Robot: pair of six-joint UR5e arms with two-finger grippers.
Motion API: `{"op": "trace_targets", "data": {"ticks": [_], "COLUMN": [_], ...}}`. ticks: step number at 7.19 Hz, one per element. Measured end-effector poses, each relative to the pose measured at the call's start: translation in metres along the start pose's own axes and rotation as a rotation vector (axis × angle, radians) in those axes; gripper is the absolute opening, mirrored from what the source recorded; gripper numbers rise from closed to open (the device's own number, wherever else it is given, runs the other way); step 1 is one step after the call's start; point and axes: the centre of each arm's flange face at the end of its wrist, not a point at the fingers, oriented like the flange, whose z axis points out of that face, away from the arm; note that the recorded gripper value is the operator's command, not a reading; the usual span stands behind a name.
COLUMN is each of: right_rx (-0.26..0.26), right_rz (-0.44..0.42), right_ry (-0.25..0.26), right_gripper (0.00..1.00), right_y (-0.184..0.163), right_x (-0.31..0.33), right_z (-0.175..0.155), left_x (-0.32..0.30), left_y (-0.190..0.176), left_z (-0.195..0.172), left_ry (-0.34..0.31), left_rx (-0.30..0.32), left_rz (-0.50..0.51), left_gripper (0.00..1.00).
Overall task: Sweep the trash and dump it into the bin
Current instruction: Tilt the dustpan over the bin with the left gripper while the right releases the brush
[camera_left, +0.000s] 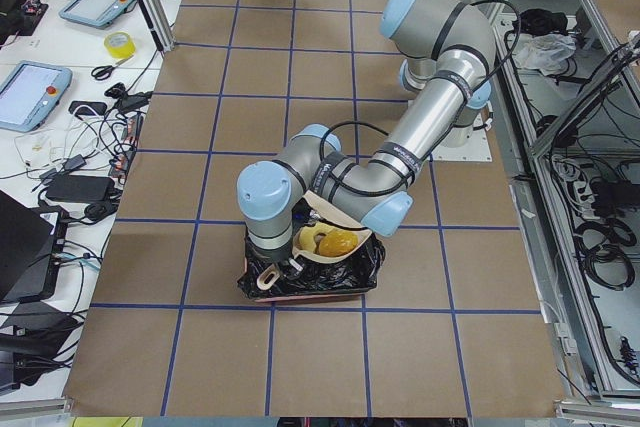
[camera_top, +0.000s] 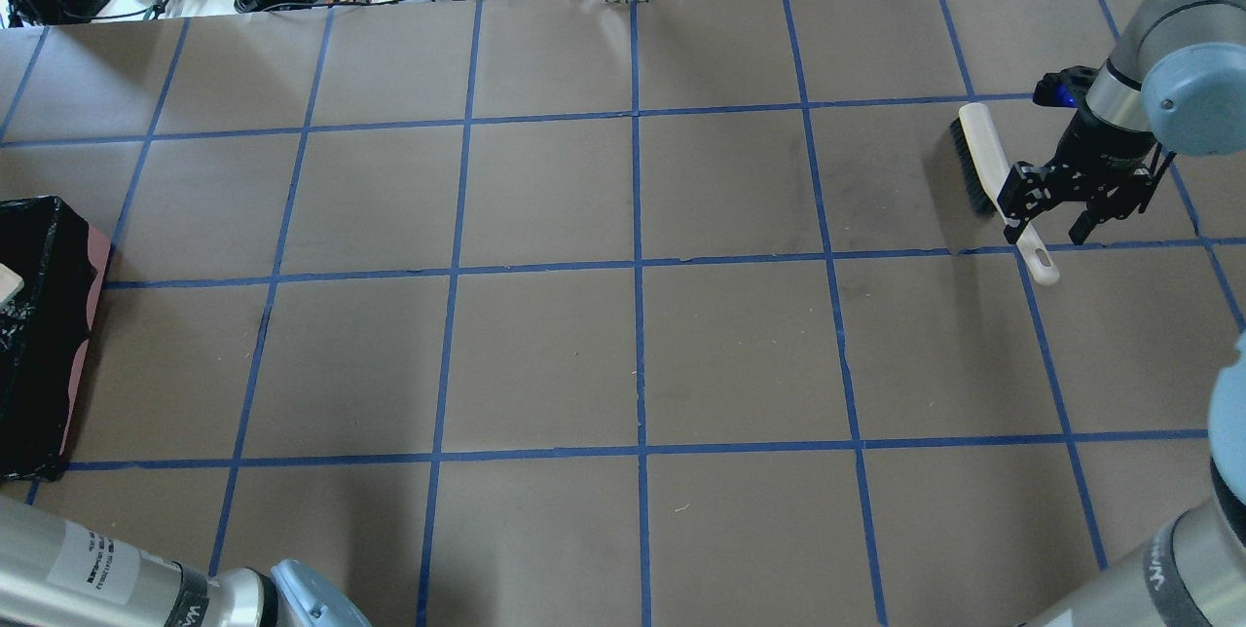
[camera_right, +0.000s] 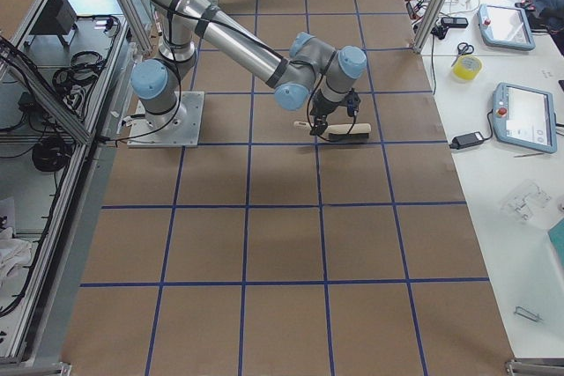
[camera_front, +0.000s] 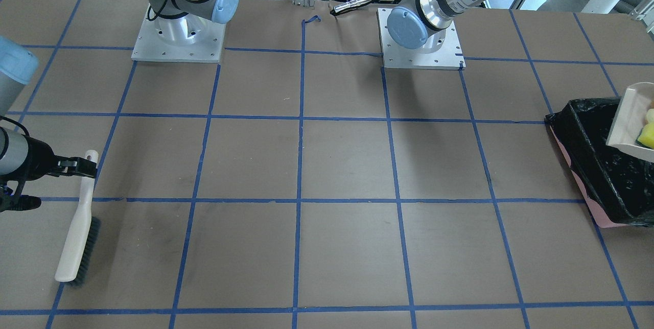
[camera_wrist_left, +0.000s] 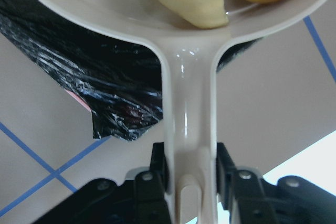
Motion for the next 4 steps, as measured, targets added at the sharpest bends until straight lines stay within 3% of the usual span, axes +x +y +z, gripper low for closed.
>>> {"op": "trace_targets", "data": {"ticks": [2, 4], "right_rx": [0.078, 0.116], "right_rz": [0.030, 0.042], "right_ry": [0.008, 0.018], "right_gripper": [1.00, 1.00], "right_y": [0.017, 0.040], "right_x": [-0.021, -0.063], "right_z": [-0.057, -0.123], "left_x": [0.005, 0.004], "left_y": [0.013, 0.019], "left_z": [0.000, -0.003], "left_ry": [0.004, 0.011], "left_rx": [-0.049, -0.104], "left_rz": [0.056, 0.108], "left_gripper": [0.20, 0.21]}}
